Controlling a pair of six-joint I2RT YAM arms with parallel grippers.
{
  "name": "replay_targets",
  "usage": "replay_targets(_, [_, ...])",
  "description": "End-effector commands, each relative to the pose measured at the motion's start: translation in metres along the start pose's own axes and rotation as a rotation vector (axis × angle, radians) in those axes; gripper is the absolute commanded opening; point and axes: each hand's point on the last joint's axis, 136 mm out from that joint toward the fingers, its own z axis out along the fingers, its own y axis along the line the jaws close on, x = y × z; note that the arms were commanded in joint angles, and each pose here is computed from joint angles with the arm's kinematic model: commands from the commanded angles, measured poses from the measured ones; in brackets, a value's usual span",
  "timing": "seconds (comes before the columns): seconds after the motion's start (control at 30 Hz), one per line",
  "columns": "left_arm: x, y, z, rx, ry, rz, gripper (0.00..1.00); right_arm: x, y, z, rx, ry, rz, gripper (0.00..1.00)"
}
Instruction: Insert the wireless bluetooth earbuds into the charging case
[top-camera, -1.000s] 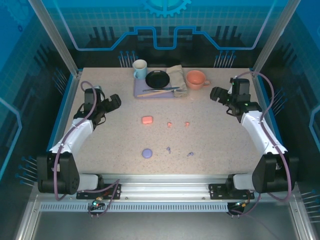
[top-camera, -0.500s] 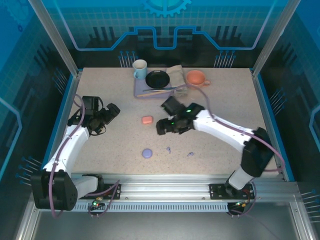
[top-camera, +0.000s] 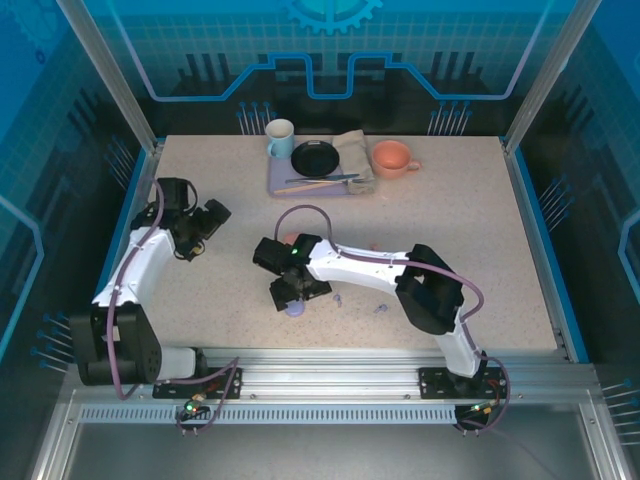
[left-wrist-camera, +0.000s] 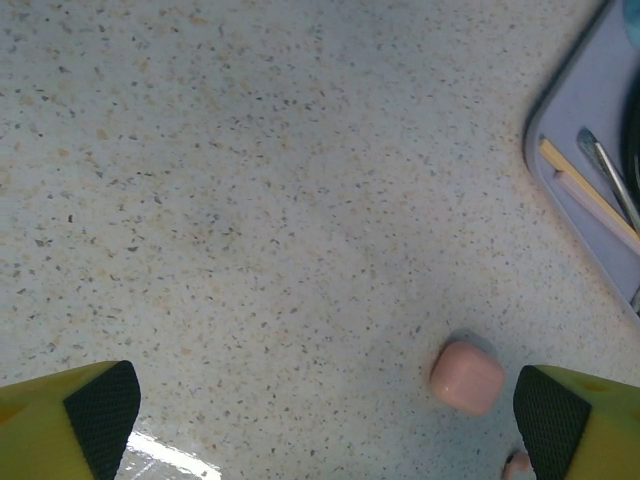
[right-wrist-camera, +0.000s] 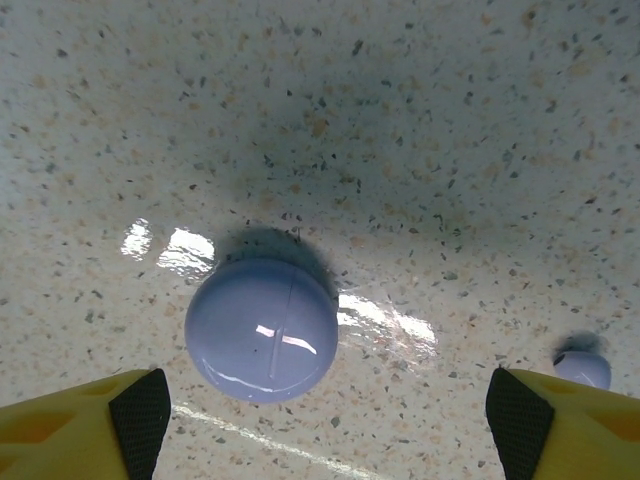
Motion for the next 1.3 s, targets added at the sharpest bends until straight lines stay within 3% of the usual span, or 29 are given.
replay_targets(0.0, [-0.002,-0.002,0.0,0.026,0.033,-0.005,0.99,0.009,0.008,0.004,0.011,0.037,0.006,0.86])
replay_targets(0.63, [-0.003,-0.006,0.004,0.062,0.042,-0.014,0.99,0.023,0.013,0.031,0.054,0.095,-0.01,0.85])
replay_targets(0.97, [-0.006,-0.014,-0.001,0.091,0.035,-0.018,0.99,0.028,-0.016,0.025,0.123,0.098,-0.008,0.85])
replay_targets(1.27, [-0.006,-0.016,0.0,0.102,0.037,-0.029,0.99,0.017,-0.016,-0.01,0.084,0.024,0.069,0.85])
